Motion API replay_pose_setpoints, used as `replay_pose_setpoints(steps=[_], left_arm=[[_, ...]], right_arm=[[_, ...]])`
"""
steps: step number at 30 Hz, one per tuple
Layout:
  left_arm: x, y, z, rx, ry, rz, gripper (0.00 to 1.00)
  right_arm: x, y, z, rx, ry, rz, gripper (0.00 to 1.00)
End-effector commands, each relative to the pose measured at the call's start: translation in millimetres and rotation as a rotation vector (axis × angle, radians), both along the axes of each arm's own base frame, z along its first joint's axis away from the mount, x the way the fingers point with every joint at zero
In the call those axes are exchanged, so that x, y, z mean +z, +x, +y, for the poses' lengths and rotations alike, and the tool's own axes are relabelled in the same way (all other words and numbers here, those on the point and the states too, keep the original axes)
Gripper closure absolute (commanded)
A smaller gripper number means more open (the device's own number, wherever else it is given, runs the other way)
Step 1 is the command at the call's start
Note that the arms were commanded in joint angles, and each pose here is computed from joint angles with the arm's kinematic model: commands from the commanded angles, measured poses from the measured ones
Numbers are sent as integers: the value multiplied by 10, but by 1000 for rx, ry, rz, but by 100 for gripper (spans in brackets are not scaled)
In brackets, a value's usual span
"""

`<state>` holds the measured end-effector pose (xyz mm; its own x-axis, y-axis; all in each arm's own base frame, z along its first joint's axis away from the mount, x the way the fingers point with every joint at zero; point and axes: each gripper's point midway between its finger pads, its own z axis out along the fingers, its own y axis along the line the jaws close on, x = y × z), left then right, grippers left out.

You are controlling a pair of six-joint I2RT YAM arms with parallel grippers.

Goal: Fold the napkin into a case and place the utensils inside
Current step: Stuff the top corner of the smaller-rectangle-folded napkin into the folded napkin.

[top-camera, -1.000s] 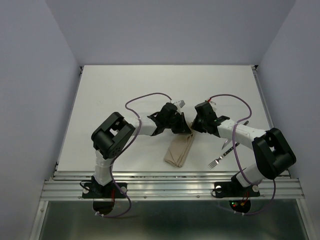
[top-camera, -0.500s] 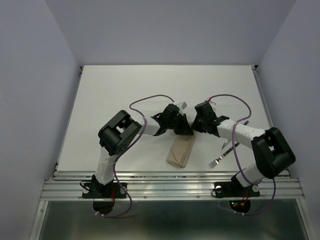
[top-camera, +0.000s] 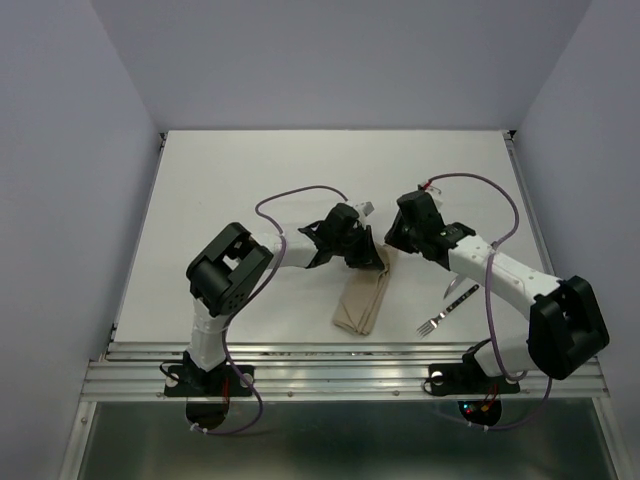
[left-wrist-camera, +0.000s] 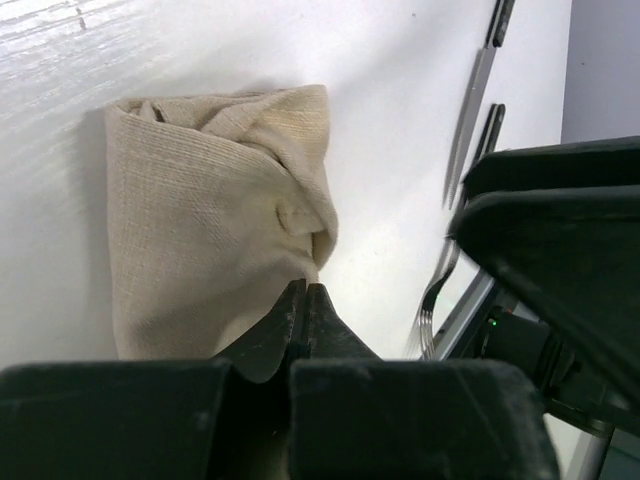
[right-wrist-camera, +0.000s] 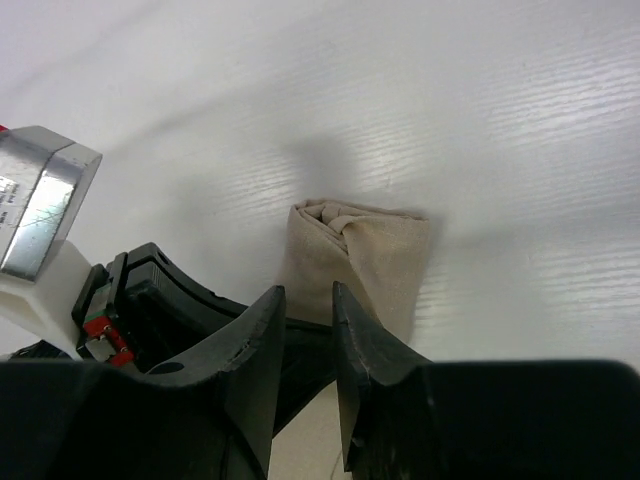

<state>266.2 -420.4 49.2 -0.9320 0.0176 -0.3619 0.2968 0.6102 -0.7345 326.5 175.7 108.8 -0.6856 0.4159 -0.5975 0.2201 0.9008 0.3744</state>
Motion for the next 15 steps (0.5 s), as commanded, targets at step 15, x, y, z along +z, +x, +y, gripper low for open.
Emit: replay_pose_setpoints(steps=[15], left_arm=[[303,-11,103,9,29,-43,100]], right_arm=[[-172,-381,-254,16,-30,38,80]])
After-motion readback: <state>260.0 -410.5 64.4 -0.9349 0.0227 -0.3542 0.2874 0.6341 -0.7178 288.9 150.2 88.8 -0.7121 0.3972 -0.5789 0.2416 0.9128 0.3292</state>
